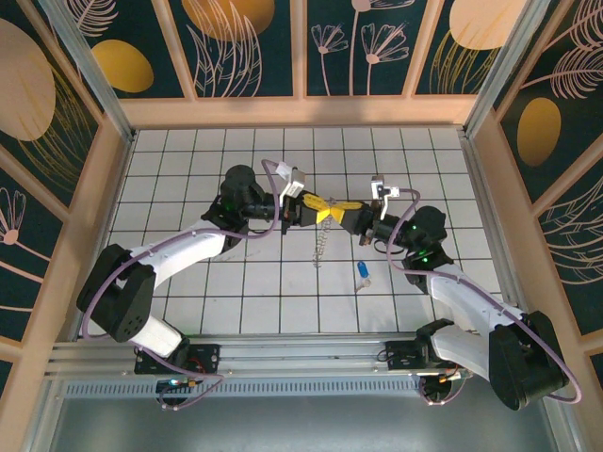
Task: Put the keys on the keyring
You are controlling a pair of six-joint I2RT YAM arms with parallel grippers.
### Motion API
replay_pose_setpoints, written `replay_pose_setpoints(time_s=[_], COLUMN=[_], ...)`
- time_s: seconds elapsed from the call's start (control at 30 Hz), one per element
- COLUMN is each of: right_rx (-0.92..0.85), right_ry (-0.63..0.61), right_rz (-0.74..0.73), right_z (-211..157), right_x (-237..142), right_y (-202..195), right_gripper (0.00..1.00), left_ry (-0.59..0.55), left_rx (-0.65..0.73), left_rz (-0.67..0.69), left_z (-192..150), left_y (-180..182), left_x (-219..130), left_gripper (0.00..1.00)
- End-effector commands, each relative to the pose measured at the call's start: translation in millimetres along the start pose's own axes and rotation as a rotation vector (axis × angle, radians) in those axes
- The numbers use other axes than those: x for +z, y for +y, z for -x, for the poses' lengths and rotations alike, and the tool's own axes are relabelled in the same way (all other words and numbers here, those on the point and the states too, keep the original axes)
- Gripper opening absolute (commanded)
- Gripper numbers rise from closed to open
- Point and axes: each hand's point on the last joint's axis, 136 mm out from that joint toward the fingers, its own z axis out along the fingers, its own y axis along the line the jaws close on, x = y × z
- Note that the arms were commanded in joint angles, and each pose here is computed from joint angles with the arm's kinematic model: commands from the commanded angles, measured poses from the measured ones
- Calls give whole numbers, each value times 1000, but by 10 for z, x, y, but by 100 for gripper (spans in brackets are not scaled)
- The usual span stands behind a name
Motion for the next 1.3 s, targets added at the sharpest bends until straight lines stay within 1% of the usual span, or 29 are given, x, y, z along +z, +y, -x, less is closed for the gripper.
replay_pose_setpoints(time_s=[0.0, 0.03, 0.13, 0.27, 0.33, 0.43, 0.53, 0.7, 0.9, 1.03, 1.27], right_rx=[-57, -56, -56, -53, -52, -50, -44, -36, -25, -17, 45], right_ry=[-33, -36, -55, -76, -81, -79, -78, -75, -65, -56, -32], right_rz=[18, 11, -9, -25, -27, -26, -28, -41, -40, -45, -90], right_z=[98, 95, 122, 147, 158, 158, 142, 113, 68, 27, -238], right_x=[19, 17, 6, -5, -2, 11, 11, 13, 18, 18, -21], right_y=[78, 62, 25, -11, -15, -28, -51, -101, -129, -158, -372], right_gripper=[0, 0, 0, 0, 0, 0, 0, 0, 0, 0, 0], left_ry=[-65, -85, -141, -173, -195, -210, -202, -214, -214, -194, -177], left_rx=[36, 34, 28, 14, 9, 4, -11, -22, -37, -54, -89], left_rz=[49, 63, 92, 106, 116, 115, 115, 158, 195, 210, 223], left_z=[148, 172, 230, 254, 272, 274, 231, 191, 118, 0, -173], left_y=[1, 14, 23, 29, 28, 33, 62, 168, 272, 339, 406], left_x=[-51, -86, -177, -210, -231, -236, -221, -229, -256, -260, -255], left_gripper=[10, 11, 19, 24, 24, 19, 21, 25, 25, 25, 25])
